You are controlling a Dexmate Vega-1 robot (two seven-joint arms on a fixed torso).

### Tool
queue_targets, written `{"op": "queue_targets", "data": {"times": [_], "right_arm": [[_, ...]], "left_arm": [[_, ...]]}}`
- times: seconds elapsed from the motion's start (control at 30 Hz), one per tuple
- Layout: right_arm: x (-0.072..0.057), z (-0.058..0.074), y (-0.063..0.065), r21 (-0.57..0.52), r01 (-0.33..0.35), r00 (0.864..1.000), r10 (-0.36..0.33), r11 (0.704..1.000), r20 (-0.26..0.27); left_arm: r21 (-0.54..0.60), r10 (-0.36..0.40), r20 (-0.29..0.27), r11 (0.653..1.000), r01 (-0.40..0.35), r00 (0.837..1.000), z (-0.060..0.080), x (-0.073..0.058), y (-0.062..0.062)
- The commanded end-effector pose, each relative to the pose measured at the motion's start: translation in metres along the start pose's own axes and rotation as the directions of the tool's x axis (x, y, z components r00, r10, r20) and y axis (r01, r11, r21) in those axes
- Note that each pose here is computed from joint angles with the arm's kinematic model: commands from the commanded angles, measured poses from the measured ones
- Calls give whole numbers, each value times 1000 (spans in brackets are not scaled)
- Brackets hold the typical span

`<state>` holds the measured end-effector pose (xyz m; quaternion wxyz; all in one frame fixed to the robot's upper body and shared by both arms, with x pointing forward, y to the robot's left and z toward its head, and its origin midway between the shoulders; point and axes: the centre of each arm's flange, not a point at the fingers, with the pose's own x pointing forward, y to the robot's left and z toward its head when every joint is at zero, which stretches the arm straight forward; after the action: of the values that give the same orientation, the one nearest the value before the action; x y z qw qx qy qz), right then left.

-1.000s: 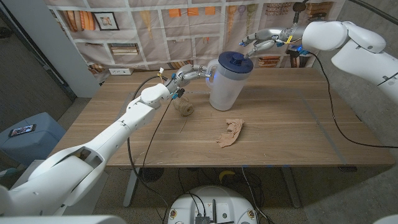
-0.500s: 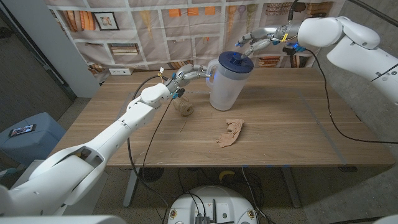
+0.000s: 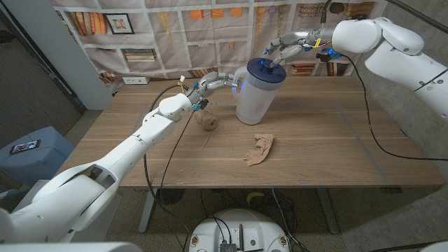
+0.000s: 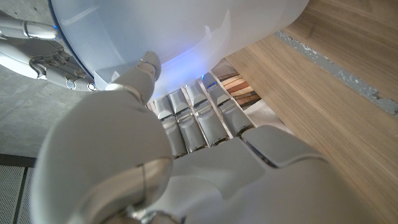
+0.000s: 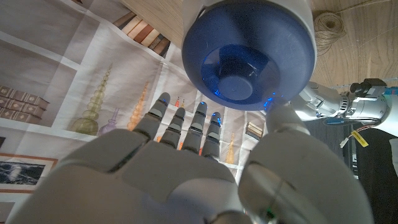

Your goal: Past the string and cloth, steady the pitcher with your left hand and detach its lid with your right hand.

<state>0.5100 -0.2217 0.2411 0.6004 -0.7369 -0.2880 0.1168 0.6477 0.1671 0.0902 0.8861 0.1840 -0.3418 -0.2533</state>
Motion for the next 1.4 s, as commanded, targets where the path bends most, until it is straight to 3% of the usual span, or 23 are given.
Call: {"op": "queue_targets", "data": {"times": [0.03, 0.73, 1.4], "right_arm": [[6, 0, 0, -18, -47, 999, 47, 999, -3], [10, -2, 5, -22, -60, 998, 60, 998, -16], [12, -2, 3, -43, -53, 998, 51, 998, -39]], "left_arm": [[-4, -1, -3, 1000, 1, 1000, -1, 0, -1], [-2, -6, -5, 1000, 6, 1000, -1, 0, -2], [-6, -12, -5, 1000, 12, 1000, 0, -1, -6]]}}
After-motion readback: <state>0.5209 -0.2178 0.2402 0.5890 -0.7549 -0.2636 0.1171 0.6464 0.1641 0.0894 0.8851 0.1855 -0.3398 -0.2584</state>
